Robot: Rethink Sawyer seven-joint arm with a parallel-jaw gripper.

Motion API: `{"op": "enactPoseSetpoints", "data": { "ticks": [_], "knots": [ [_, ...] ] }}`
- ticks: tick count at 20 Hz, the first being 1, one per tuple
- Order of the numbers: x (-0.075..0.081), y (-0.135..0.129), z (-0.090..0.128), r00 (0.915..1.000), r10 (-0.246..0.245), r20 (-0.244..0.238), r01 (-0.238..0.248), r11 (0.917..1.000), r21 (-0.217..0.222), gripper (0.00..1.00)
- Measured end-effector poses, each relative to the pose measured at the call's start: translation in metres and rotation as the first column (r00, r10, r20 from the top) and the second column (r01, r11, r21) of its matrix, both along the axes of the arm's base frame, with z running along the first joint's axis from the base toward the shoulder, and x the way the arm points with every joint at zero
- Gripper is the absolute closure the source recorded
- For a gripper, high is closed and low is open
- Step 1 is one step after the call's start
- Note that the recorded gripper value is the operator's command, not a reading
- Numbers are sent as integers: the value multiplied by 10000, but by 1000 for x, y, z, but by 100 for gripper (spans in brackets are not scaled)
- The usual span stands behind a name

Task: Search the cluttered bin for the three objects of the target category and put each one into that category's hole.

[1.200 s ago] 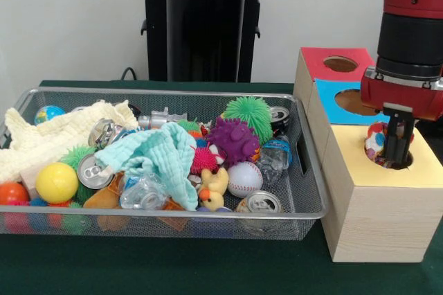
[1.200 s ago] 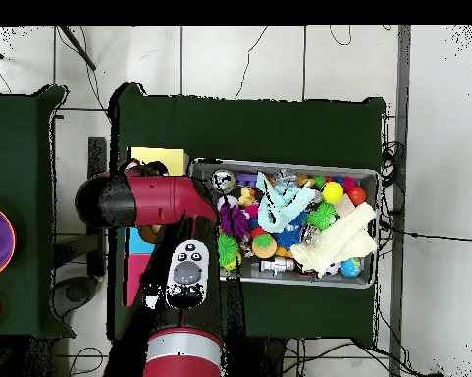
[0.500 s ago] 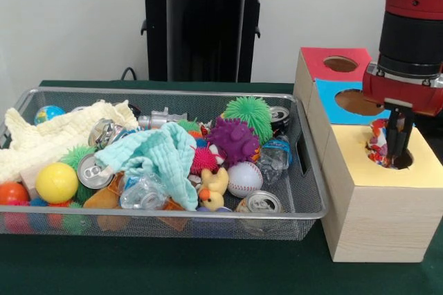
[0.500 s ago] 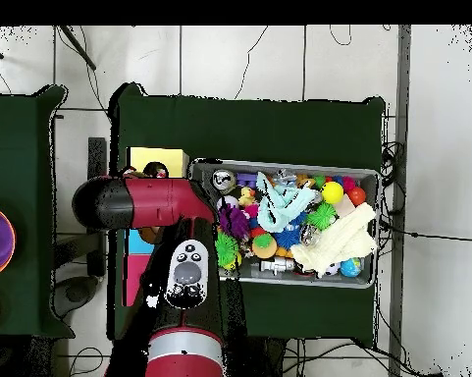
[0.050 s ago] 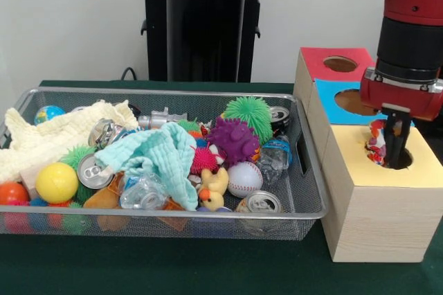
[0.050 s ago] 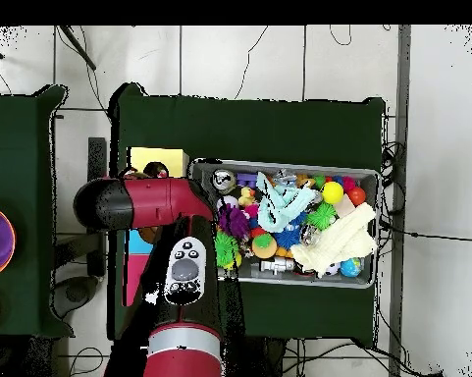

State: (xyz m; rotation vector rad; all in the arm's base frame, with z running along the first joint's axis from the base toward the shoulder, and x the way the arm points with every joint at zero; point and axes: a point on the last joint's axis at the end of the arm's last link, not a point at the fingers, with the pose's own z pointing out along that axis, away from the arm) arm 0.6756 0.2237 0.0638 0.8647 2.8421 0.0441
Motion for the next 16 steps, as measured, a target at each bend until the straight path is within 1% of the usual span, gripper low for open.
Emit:
{"op": "enactPoseSetpoints", "data": {
  "ticks": [5,6,11,16],
  "knots": [
    [-1,0,-6,9999,106,117,-105,9999,-62,100],
    [0,0,-8,9995,201,258,-199,9997,-116,0],
    [4,-3,-7,9987,249,445,-241,9996,-174,0],
    [3,-3,-8,9984,310,467,-300,9993,-211,0]
  ]
}}
